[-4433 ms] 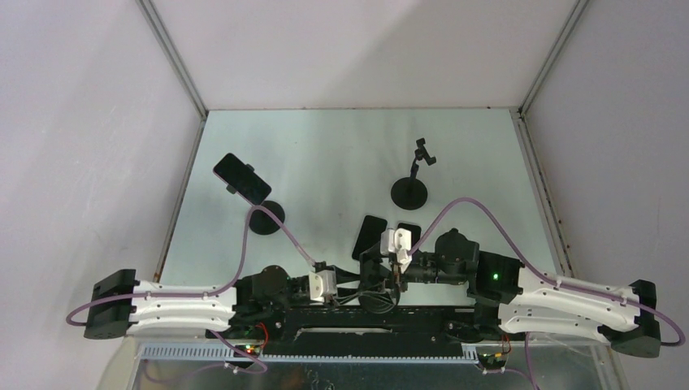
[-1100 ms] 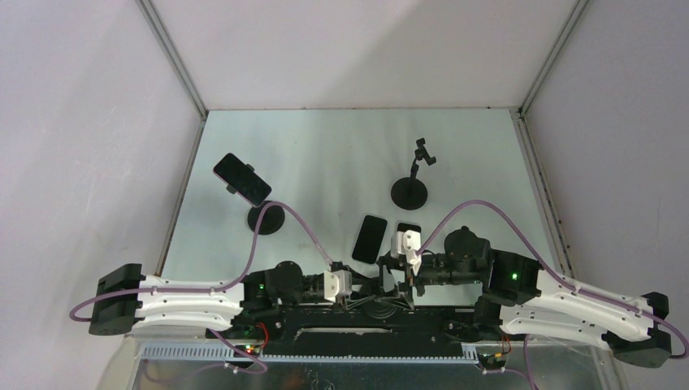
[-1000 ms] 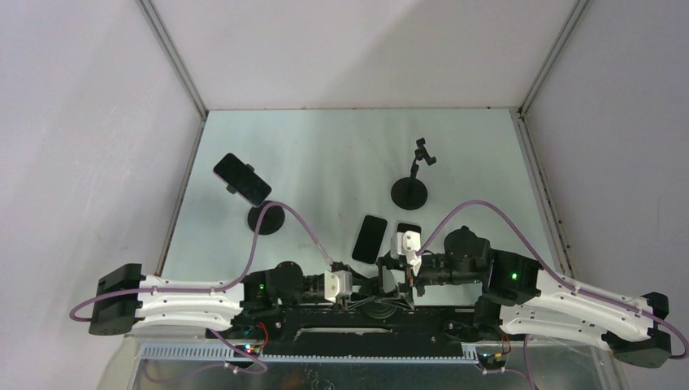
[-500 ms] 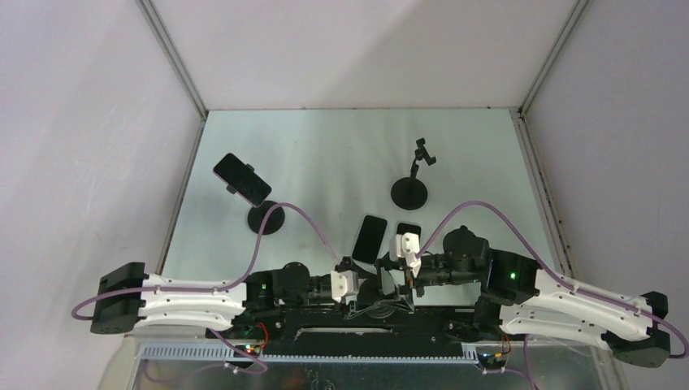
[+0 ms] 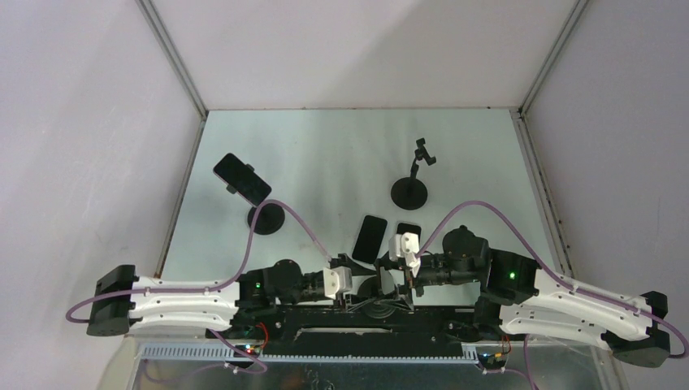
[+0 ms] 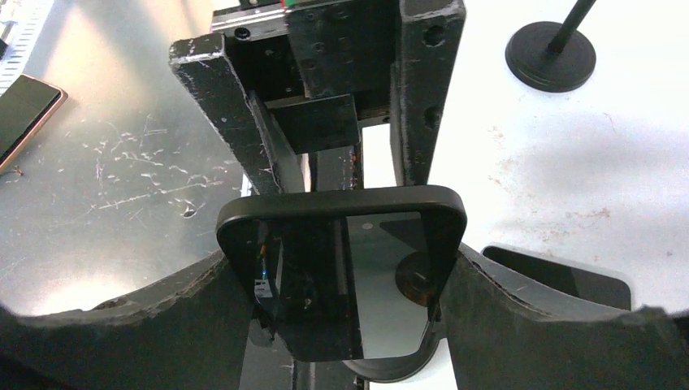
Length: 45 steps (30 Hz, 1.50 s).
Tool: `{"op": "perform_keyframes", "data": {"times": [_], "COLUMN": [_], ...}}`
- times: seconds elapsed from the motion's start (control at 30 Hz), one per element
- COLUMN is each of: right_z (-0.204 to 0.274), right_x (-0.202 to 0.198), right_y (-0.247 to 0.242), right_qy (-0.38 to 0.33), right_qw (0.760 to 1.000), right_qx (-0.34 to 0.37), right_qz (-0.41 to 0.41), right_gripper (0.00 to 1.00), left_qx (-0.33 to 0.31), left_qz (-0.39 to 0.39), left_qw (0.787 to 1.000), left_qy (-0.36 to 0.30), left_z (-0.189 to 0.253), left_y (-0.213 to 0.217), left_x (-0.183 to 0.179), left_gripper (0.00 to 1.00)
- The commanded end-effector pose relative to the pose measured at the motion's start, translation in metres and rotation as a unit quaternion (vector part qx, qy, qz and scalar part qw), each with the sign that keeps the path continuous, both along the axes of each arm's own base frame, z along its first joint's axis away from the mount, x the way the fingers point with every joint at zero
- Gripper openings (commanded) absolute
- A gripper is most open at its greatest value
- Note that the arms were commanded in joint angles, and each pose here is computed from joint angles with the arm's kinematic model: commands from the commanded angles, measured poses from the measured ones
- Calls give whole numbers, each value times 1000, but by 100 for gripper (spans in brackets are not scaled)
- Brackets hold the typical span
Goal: Remove the phone from the phone stand
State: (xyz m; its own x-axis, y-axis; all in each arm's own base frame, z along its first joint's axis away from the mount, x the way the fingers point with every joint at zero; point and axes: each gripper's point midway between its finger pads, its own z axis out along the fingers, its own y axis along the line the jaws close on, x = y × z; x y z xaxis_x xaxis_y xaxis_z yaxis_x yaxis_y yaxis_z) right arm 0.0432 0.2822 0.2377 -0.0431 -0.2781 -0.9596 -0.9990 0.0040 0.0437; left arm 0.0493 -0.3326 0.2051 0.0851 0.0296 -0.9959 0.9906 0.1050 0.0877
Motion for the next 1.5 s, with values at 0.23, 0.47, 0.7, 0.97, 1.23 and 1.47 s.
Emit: {"op": "perform_keyframes", "data": {"times": [0.23,0.47,0.7,0.97,1.23,1.47], "right_z": [-5,-6,-8,-1,-16,-28], "right_x": [-8,-6,13,49,93,128], "right_y": [1,0,-3,-1,7,4], "right_qy": [13,12,-14,-56,-62,-49], "right_qw": [1000,1000,999,997,995,995], "right_qx": [-6,-10,-16,4,8,5], "right_qz": [20,12,-34,-61,-78,-92], "right_gripper": [0,0,0,0,0,0], "left_qx": [-37,-42,-39,-31,-20,-15], "left_qz": [-3,-7,-39,-115,-180,-196], "left_qw": [999,999,998,992,983,980], "left_qy": [-16,-16,-27,-34,-30,-37], "left_z": [34,35,32,26,20,17], "left_y": [-11,-13,-14,-18,-23,-19], "left_x": [1,-1,-11,-36,-58,-63], "left_gripper": [48,17,0,0,0,0]}}
